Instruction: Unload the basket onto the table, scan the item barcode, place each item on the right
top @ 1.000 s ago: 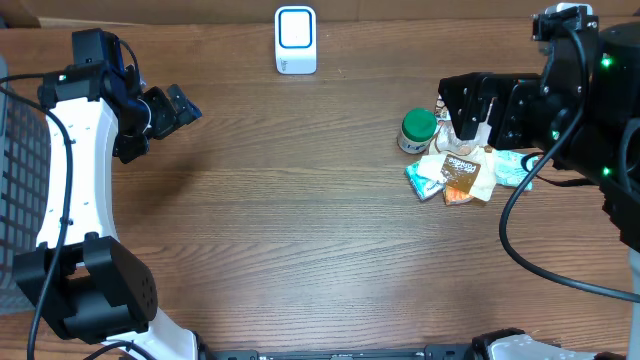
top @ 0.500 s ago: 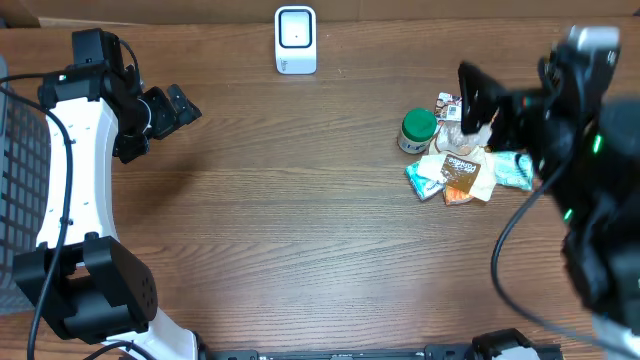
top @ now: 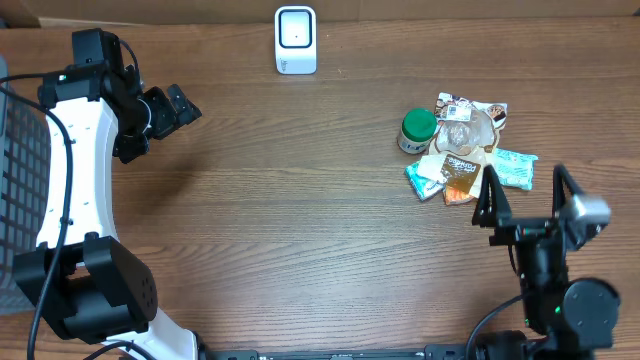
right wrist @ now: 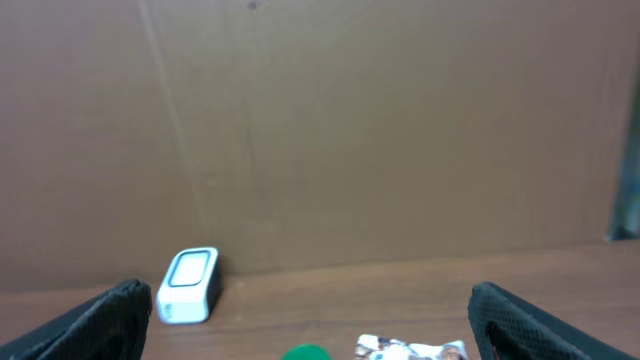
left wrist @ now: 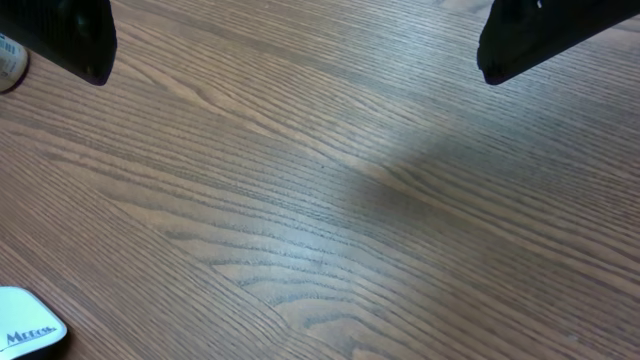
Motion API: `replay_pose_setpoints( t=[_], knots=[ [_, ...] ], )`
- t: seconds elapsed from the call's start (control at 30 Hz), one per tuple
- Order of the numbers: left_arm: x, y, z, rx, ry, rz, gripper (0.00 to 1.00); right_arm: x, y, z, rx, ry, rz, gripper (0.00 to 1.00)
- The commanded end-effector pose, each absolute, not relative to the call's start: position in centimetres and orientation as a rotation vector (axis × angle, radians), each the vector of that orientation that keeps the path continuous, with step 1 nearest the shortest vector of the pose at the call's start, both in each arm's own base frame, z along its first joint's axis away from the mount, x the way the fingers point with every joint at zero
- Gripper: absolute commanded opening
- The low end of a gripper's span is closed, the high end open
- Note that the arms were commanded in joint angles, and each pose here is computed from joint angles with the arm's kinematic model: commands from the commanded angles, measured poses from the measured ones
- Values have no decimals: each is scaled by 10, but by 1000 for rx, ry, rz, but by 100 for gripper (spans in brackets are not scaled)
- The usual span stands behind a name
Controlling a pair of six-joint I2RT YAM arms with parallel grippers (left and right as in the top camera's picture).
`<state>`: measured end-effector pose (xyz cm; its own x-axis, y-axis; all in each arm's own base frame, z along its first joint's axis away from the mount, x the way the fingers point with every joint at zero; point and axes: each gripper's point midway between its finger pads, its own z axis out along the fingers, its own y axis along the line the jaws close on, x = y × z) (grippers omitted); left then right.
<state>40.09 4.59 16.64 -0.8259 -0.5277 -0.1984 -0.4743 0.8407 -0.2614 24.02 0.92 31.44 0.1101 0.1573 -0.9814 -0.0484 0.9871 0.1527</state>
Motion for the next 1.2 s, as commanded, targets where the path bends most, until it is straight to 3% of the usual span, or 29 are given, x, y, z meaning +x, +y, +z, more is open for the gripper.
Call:
replay_pose_setpoints(
  t=[0.0,0.63,1.17],
  knots=[
    [403,44,171,-741,2750,-286,99,237,0,291,117,1415,118,100],
    [403,44,171,-741,2750,-286,100,246,-6,170,153,1585,79,100],
    [403,44,171,-741,2750,-286,100,247,0,171,127,1584,105,100]
  ],
)
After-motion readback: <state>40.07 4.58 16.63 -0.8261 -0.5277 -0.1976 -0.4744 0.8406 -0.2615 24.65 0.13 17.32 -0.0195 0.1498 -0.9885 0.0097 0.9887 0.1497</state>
